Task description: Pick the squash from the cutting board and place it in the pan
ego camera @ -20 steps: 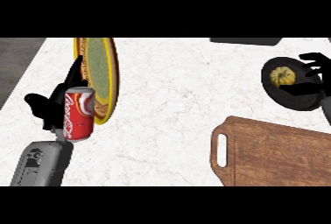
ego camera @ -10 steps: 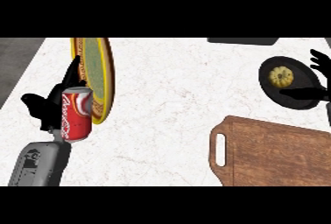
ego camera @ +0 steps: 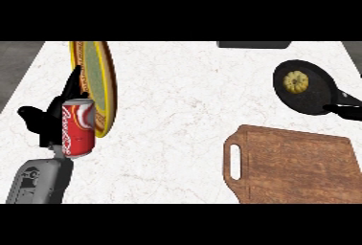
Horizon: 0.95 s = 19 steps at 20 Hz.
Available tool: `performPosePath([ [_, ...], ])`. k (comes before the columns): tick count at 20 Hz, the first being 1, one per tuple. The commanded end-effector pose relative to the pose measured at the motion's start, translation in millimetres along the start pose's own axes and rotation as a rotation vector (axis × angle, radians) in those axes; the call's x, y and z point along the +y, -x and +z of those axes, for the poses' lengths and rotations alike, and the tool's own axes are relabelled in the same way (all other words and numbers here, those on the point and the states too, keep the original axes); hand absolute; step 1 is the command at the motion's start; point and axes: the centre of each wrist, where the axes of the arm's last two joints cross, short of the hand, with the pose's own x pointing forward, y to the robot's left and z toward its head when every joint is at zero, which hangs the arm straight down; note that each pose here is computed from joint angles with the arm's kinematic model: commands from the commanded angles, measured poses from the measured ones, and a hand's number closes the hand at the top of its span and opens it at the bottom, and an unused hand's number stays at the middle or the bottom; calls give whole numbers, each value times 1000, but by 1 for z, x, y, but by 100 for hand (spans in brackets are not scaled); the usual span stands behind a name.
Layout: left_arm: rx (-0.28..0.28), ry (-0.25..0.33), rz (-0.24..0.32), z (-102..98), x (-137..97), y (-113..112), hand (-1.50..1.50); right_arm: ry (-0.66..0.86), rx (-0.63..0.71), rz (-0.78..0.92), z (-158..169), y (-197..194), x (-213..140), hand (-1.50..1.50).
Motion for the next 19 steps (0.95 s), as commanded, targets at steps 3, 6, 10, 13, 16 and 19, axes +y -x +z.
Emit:
performPosePath([
  [3, 17, -42, -20, 4, 19, 7, 0, -96, -48, -139, 34, 21, -56, -150],
  [6, 27, -40, -4, -2, 27, 4, 0, -104, -72, -146, 43, 18, -84, -150],
  [10, 32, -46, -11, 16, 12, 7, 0, -106, -77, -128, 61, 15, -122, -150],
  [13, 32, -49, -13, 4, 20, 3, 0, -149, -63, -123, 72, 21, -116, -150],
  [16, 21, -50, -12, 10, 13, 17, 0, -161, -58, -109, 99, 33, -121, -150],
  [19, 21, -31, -19, 9, 20, 4, 0, -140, -45, -64, 104, 19, -118, -150],
])
